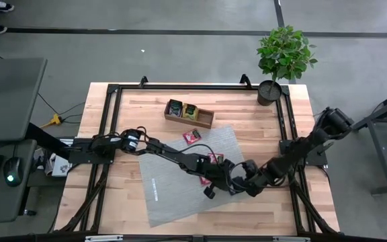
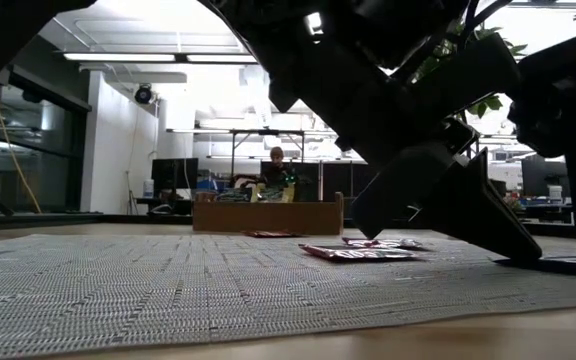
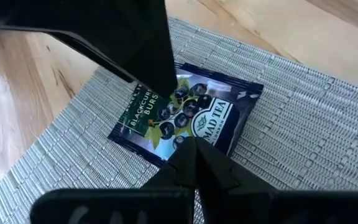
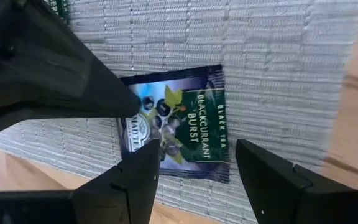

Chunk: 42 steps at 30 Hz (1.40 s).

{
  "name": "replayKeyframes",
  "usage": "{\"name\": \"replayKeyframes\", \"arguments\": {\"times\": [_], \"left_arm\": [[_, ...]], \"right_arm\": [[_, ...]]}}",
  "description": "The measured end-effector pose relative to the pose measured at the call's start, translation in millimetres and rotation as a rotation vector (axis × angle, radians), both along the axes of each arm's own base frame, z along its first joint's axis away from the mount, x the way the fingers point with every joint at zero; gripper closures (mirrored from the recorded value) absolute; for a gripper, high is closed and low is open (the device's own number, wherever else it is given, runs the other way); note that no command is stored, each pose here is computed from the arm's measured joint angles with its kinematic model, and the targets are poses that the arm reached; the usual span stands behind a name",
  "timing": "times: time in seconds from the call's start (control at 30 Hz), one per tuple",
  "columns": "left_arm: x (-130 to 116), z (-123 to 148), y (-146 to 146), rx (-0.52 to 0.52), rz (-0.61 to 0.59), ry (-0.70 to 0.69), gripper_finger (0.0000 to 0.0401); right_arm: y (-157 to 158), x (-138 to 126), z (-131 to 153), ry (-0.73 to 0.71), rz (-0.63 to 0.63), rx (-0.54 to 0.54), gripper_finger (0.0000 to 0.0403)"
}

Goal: Pick & Place Tea
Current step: Put the purple tea bag into the left section of the wooden organizer

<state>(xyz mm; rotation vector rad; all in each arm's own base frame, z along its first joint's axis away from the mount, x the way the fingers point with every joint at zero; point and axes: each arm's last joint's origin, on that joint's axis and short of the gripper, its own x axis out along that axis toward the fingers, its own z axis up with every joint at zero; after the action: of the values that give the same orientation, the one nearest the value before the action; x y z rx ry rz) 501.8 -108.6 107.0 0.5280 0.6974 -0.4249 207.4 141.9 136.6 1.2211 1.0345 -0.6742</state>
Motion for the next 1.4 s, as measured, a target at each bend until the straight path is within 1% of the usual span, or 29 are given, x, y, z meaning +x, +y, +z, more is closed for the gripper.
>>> {"name": "replayKeyframes", "arguments": {"times": [0.17, 0.4, 0.7, 1.03, 1.17, 1.27, 1.4], "left_arm": [[-1.4, -1.7, 0.1, 0.02, -0.017, 0.012, 0.0401], [-2.3, -2.5, 0.0, 0.029, -0.028, 0.023, 0.0401], [-2.9, -2.7, 0.0, 0.035, -0.04, 0.028, 0.0401], [-2.6, -2.2, 0.2, 0.015, -0.026, 0.032, 0.0401], [-1.9, -2.2, 1.3, 0.005, -0.022, 0.03, 0.0401], [-1.9, -2.2, 1.2, 0.005, -0.024, 0.03, 0.0401], [-1.7, -2.1, 1.2, 0.005, -0.023, 0.028, 0.0401]], "right_arm": [[4.9, 6.5, -11.5, -0.007, -0.01, 0.005, 0.0197], [5.6, 7.9, -12.3, -0.017, -0.002, 0.0, 0.0197], [7.3, 11.1, -12.0, -0.07, 0.028, 0.001, 0.0197], [5.7, 6.7, 1.9, -0.096, 0.045, 0.017, 0.02], [5.0, 5.7, 6.0, -0.098, 0.052, 0.021, 0.0222], [5.8, 6.5, 6.7, -0.106, 0.069, 0.028, 0.0253], [8.5, 10.2, 9.7, -0.154, 0.1, 0.041, 0.029]]}}
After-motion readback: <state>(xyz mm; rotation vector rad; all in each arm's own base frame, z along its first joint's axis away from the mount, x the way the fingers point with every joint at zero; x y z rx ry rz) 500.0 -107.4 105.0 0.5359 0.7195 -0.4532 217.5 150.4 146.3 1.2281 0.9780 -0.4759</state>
